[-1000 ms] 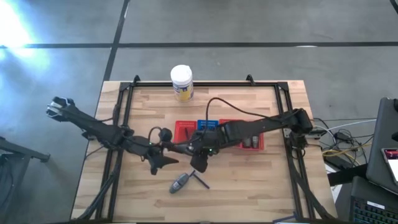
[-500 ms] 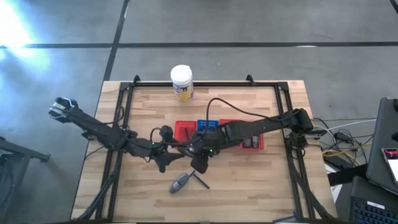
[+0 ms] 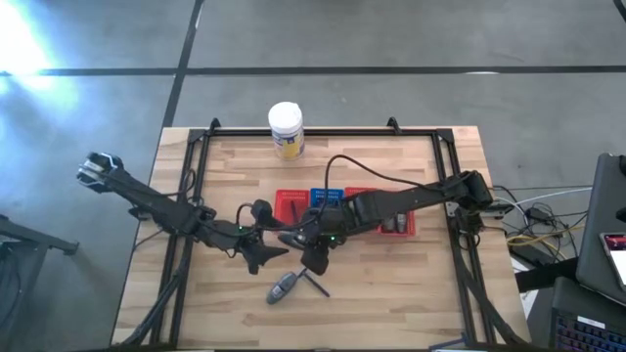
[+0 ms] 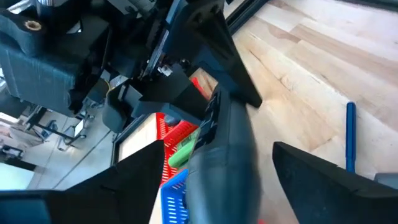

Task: Pick & Place Travel size toiletries
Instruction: Put the gray deodorant into the right red bin

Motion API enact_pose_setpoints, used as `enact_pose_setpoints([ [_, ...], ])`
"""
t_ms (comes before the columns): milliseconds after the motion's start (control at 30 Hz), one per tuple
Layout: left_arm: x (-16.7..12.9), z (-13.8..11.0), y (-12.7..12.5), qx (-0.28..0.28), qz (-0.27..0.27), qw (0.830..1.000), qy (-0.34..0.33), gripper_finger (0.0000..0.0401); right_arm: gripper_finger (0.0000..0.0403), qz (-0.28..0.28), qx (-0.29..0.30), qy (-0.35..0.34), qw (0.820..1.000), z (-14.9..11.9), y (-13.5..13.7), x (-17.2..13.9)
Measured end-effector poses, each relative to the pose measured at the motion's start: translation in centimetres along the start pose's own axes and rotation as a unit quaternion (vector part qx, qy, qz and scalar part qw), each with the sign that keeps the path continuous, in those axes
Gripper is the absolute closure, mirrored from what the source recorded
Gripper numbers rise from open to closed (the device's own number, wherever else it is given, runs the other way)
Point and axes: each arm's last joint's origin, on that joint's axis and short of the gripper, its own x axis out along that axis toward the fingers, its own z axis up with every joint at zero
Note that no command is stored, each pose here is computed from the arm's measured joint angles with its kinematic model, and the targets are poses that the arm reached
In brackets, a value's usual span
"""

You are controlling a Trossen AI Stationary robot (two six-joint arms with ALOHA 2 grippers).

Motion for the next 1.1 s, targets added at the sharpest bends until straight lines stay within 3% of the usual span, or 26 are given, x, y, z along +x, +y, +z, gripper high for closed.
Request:
enact_pose_setpoints([
  [167,0.3,-0.3,-0.2,0.026,-0.005,1.000,0.011,0.0083,0.0234,0.007,-0.004,0.005,1.000,0.0,0.0,0.0],
  [567,2.5,-0.5,-1.5,0.062,0.001,0.998,0.024,0.0092,0.0234,0.013,0.003,0.010,1.000,-0.1,0.1,0.0],
  [967,2.5,-0.6,-1.4,0.063,0.011,0.997,0.030,0.0190,0.0234,0.014,0.008,0.013,1.000,0.0,0.0,0.0],
  [1100,2.5,-0.5,-1.4,0.063,0.012,0.997,0.030,0.0197,0.0221,0.014,0.008,0.012,1.000,0.0,0.0,0.0],
])
